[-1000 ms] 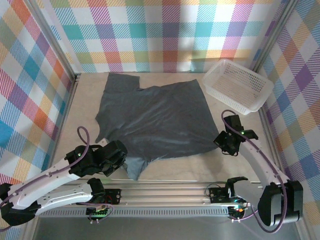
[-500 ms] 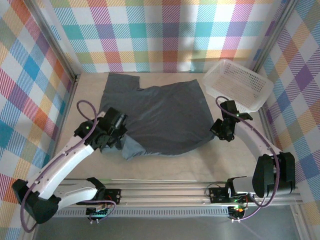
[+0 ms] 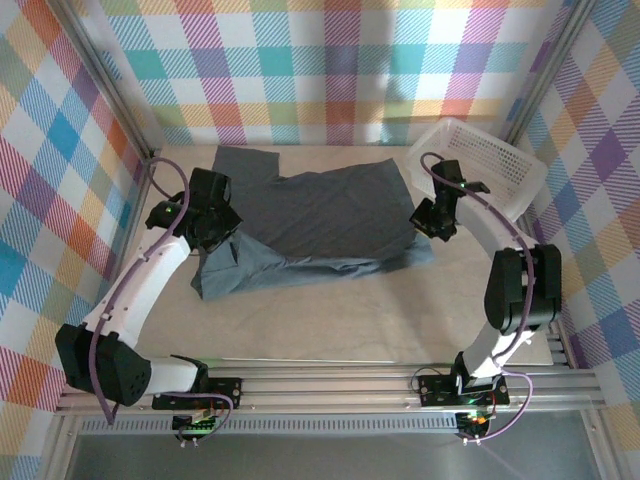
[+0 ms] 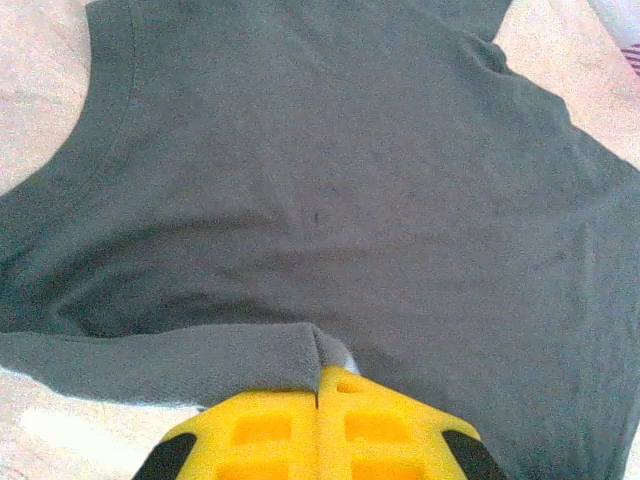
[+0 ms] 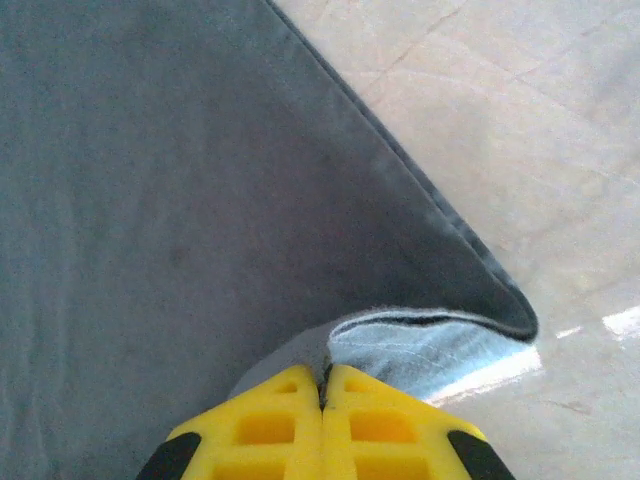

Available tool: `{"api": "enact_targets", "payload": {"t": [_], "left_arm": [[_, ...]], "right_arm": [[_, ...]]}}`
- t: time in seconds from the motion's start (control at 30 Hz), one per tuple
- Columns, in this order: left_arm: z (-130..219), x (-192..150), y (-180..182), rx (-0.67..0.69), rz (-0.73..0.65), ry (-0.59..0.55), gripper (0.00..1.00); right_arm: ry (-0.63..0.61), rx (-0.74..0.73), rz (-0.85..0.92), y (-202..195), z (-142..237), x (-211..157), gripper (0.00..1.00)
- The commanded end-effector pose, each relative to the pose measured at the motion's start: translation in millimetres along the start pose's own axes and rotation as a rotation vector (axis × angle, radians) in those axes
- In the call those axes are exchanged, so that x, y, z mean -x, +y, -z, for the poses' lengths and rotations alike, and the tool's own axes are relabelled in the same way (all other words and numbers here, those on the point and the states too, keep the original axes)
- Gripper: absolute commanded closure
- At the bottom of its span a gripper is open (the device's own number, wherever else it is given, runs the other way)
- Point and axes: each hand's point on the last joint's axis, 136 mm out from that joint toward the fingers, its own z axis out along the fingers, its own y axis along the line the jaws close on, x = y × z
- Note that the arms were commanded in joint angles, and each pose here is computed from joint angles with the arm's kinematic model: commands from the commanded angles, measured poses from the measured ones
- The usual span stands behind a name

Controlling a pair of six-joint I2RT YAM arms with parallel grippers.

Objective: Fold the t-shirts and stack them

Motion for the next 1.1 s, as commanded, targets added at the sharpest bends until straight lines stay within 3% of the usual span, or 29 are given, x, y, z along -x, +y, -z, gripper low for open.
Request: {"api": "enact_targets", "payload": {"t": [0.0,0.33,0.63,1.07], "left_arm": [[-1.1,16.1,-3.6,-0.021,-0.013,-0.016,1.0],[-20.5,30.4,9.4,0.02,0.006,-0.016,1.0],[-29.4,43.9,22.9,0.051,0.024,-0.023,1.0],[-49.5,49.3,27.6,0.079,0.009,-0.003,1.0]], "right_arm": [[0.026,0.007,0.039,7.6,-7.2,5.9,1.0],[0.033,-0.017,0.064,15.3,-30.3,22.8,1.0],[-0.04,-0.112,0.014,-3.5,-25.5,39.6,1.0],[-0.011,-0.073,0.01,3.9,-37.6,40.5,1.0]]}}
